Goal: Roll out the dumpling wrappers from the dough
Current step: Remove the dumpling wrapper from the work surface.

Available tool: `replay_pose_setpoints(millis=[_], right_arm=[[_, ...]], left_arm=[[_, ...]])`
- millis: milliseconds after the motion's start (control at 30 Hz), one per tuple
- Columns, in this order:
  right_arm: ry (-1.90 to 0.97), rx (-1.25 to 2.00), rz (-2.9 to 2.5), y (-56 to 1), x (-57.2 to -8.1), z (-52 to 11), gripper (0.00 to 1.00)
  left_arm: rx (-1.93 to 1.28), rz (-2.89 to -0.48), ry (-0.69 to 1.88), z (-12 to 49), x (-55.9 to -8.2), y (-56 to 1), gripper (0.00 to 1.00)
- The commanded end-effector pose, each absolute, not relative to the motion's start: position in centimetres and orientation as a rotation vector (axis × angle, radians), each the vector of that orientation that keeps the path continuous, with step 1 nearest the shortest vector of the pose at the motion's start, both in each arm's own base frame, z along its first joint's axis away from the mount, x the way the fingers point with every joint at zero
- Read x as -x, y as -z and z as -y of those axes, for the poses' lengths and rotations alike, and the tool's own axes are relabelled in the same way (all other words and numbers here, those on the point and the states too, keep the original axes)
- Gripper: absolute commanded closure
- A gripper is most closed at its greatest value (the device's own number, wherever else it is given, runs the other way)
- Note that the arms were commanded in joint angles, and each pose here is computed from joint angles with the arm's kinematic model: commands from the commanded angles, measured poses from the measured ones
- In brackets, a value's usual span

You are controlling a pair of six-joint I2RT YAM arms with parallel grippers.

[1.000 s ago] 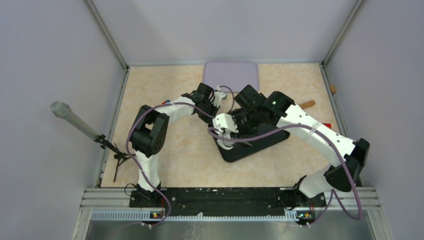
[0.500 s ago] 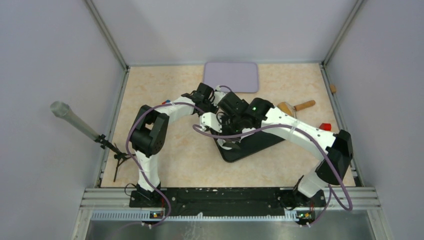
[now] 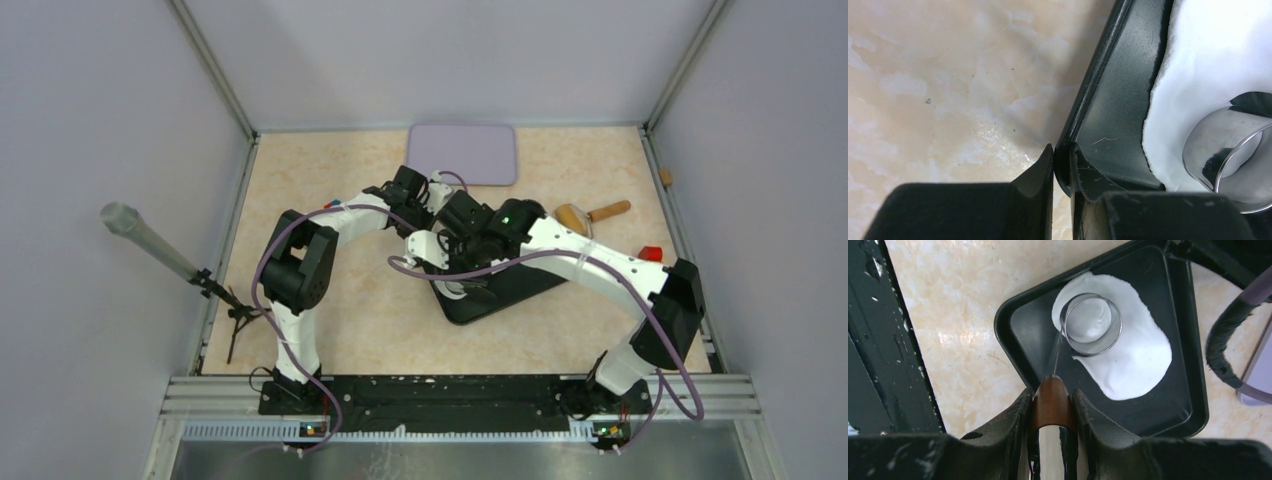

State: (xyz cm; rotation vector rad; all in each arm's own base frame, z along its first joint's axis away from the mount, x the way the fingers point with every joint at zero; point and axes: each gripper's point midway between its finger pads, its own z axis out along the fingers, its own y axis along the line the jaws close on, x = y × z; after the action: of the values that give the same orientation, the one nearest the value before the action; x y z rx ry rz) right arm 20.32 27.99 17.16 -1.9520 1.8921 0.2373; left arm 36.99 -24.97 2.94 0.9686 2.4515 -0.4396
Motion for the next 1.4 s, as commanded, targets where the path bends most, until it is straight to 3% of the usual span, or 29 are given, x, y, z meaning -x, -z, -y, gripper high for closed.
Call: replay_pose_setpoints(millis=[0, 567, 1367], right_arm=[[-0.177, 1.973, -1.911, -16.7, -20.1, -27.1, 1.0], [-0.1, 1.982, -1.922, -15.4, -20.9, -26.7, 1.0], [-0.263, 1.966, -1.886, -15.1, -19.2, -29.0, 1.0]], left_arm=[[-0.974, -2.445, 0.422, 25.1, -37.3, -3.0, 1.0], [-0.973, -2.438, 0.424, 25.1, -37.4, -3.2, 1.0], [-0.975, -2.436, 0.425, 25.1, -37.4, -3.2, 1.0]])
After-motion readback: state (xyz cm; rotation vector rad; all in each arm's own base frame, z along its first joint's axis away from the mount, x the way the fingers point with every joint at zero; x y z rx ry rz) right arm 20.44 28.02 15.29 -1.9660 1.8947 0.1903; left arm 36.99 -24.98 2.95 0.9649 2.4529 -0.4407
